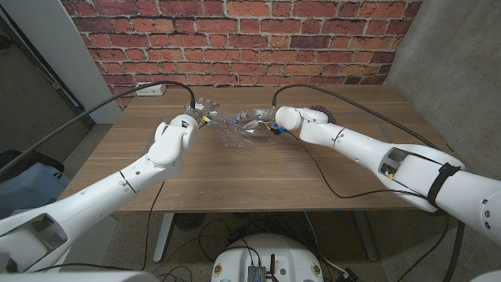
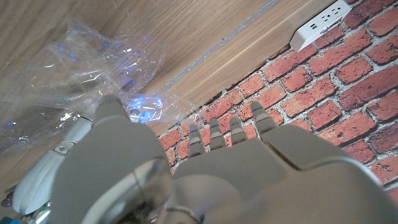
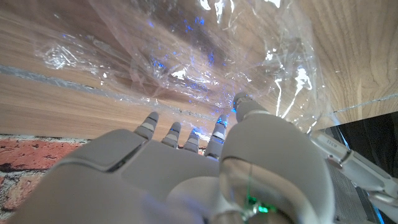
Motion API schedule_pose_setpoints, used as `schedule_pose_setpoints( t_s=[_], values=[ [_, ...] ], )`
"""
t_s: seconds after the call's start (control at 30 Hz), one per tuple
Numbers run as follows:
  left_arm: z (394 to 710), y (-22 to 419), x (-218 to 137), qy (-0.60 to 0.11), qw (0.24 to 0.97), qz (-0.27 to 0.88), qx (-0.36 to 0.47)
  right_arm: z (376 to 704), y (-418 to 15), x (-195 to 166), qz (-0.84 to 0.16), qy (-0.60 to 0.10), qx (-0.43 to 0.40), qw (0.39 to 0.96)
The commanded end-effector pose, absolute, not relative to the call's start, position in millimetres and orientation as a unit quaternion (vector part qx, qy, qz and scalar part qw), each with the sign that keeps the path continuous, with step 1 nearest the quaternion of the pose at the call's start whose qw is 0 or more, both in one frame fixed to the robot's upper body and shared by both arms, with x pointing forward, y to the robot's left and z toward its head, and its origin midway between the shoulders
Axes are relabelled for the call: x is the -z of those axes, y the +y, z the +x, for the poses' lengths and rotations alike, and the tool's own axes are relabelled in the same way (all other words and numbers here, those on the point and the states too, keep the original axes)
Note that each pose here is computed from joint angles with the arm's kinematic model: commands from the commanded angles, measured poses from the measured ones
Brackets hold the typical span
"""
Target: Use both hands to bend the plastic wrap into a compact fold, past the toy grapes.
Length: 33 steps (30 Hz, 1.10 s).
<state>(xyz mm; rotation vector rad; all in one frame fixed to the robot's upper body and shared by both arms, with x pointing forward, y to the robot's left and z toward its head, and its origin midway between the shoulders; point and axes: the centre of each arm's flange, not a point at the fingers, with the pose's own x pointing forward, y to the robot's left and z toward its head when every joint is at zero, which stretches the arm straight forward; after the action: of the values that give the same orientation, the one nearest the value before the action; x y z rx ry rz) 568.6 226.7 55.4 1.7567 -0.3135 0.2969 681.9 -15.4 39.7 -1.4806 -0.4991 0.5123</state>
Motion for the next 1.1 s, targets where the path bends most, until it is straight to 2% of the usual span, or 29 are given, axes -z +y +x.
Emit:
schedule_pose_setpoints(
  t_s=[0.03, 0.43, 0.7, 0.87, 1.1],
  values=[
    [564.6, 229.6, -57.2, -0.142, 0.615, 0.762, -0.144, 685.7, -7.5, -29.7, -0.682, -0.209, -0.224, 0.664],
    [561.1, 233.0, -60.3, -0.145, 0.610, 0.763, -0.160, 689.5, -3.8, -26.0, -0.695, -0.205, -0.214, 0.655],
    [555.8, 232.8, -65.6, -0.171, 0.625, 0.745, -0.155, 693.2, -4.3, -24.4, -0.705, -0.198, -0.202, 0.651],
    [558.4, 233.4, -64.9, -0.168, 0.644, 0.733, -0.140, 694.4, -5.8, -25.5, -0.703, -0.198, -0.199, 0.654],
    [570.1, 238.3, -59.6, -0.153, 0.699, 0.694, -0.075, 687.3, -12.4, -33.8, -0.689, -0.221, -0.188, 0.665]
  ],
)
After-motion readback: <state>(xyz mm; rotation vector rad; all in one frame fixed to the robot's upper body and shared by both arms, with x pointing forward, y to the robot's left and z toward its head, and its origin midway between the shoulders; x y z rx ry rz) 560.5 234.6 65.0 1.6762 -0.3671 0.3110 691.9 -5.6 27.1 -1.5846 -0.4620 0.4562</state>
